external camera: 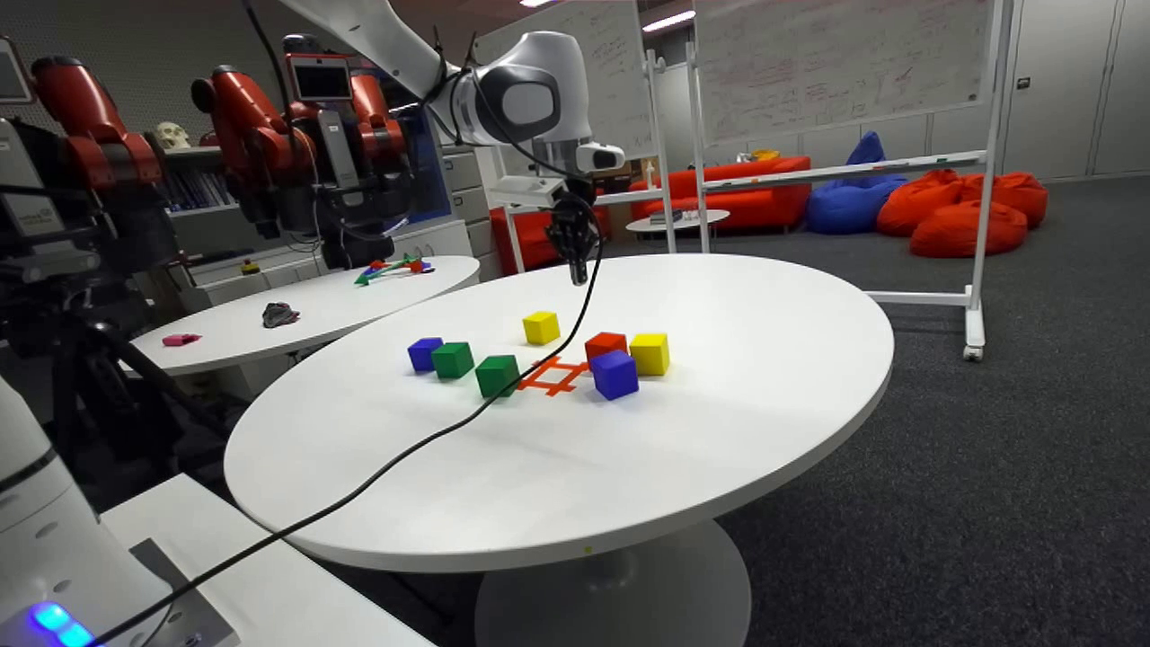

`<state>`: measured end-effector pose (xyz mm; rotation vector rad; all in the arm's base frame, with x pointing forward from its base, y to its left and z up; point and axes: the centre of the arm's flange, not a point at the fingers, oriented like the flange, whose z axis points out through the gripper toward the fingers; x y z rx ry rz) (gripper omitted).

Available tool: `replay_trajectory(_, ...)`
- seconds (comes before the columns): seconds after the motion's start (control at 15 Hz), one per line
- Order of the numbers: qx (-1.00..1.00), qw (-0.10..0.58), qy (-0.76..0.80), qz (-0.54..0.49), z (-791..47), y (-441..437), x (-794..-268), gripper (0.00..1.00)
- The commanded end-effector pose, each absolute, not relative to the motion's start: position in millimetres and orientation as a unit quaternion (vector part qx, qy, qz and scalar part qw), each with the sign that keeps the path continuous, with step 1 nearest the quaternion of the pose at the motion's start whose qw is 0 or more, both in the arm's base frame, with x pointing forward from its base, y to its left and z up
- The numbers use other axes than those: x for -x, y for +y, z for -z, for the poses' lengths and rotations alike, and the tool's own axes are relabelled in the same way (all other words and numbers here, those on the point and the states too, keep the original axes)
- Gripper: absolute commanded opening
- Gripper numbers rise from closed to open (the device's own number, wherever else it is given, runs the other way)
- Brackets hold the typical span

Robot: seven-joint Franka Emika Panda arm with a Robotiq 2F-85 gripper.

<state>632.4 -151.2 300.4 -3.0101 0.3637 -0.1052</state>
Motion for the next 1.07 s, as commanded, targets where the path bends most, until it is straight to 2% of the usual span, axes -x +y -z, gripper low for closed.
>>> replay_trajectory(0.0, 0.99, 0.056, 0.122, 0.044, -301.9, -168.5, -634.8, 0.0)
replay_trajectory(1.0, 0.991, 0.047, 0.122, 0.034, -299.6, -161.2, -632.6, 0.0)
